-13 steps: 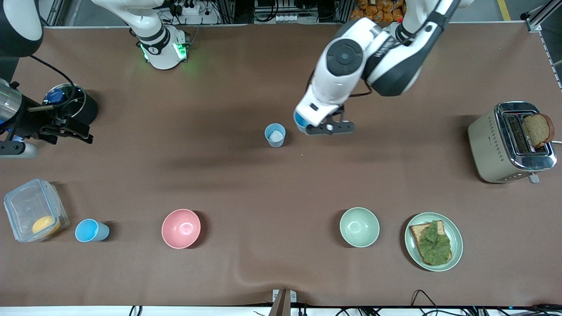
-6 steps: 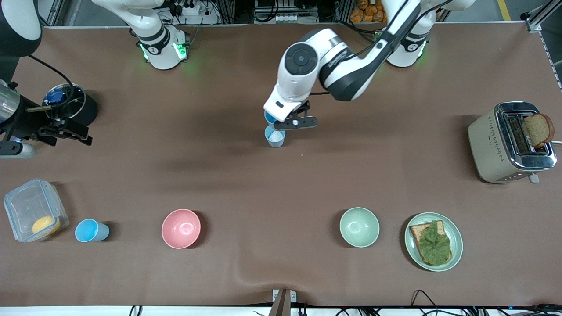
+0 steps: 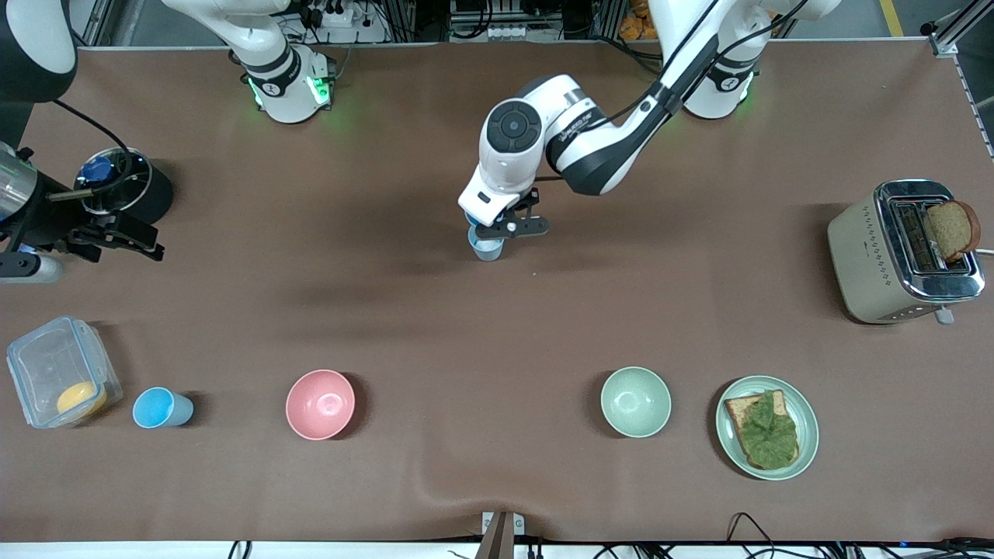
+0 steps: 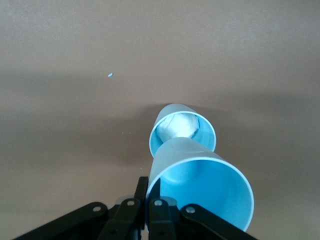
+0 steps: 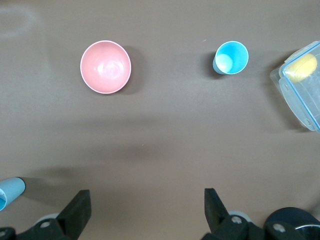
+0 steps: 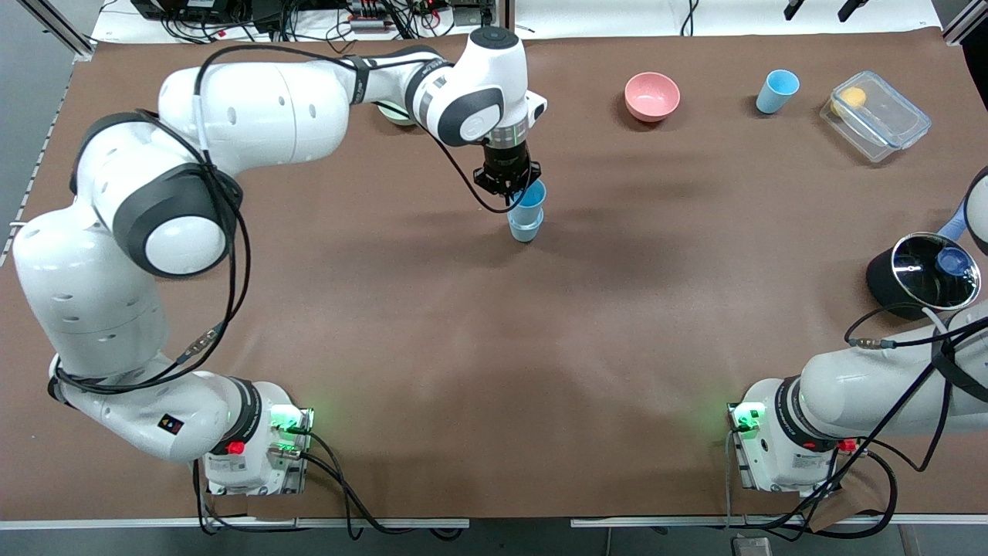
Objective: Stack blue cups with both arms
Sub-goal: 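Lower the blue cup with the left gripper onto the tissue cup, then open the left gripper to release the blue cup on the stack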
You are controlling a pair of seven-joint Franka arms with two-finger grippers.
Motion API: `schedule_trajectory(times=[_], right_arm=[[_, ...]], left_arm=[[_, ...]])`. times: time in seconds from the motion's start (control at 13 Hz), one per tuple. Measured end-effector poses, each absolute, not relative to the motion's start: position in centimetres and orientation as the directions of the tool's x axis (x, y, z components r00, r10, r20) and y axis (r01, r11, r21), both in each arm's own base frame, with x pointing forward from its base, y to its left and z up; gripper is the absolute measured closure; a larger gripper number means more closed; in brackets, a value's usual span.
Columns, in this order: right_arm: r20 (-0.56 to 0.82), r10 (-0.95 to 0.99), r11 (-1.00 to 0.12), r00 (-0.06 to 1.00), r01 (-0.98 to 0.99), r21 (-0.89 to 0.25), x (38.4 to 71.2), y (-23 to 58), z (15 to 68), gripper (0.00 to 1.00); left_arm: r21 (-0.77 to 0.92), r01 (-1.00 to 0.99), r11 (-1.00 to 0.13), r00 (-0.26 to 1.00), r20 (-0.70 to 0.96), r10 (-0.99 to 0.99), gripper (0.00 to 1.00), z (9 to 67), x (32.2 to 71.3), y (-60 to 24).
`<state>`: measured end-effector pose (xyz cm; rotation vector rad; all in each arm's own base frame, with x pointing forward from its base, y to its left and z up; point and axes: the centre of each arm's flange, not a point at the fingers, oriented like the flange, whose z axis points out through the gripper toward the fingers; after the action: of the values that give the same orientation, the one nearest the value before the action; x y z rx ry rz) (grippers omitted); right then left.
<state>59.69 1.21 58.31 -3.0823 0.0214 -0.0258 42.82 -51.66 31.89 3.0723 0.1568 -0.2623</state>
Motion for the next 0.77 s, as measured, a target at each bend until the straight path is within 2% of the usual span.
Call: schedule_trajectory(times=[0.62, 0.69, 0.77], right_arm=[[0.025, -0.010, -0.998, 1.000, -0.008, -0.060, 59.9, 1.5, 58.2, 0.00], [0.025, -0.010, -0.998, 1.000, -0.008, -0.060, 59.9, 1.5, 58.2, 0.00], [0.024, -0.010, -0.998, 1.000, -0.008, -0.060, 59.9, 1.5, 58.1, 0.00]], left_arm=[[0.054, 0.123, -0.991, 0.979, -0.170, 0.112, 0.96, 29.8, 43.6, -51.5], [0.055, 0.126, -0.991, 0.979, -0.169, 0.115, 0.94, 29.8, 43.7, -51.5], [0.058, 0.129, -0.990, 0.979, -0.167, 0.118, 0.85, 29.9, 43.8, -51.5]])
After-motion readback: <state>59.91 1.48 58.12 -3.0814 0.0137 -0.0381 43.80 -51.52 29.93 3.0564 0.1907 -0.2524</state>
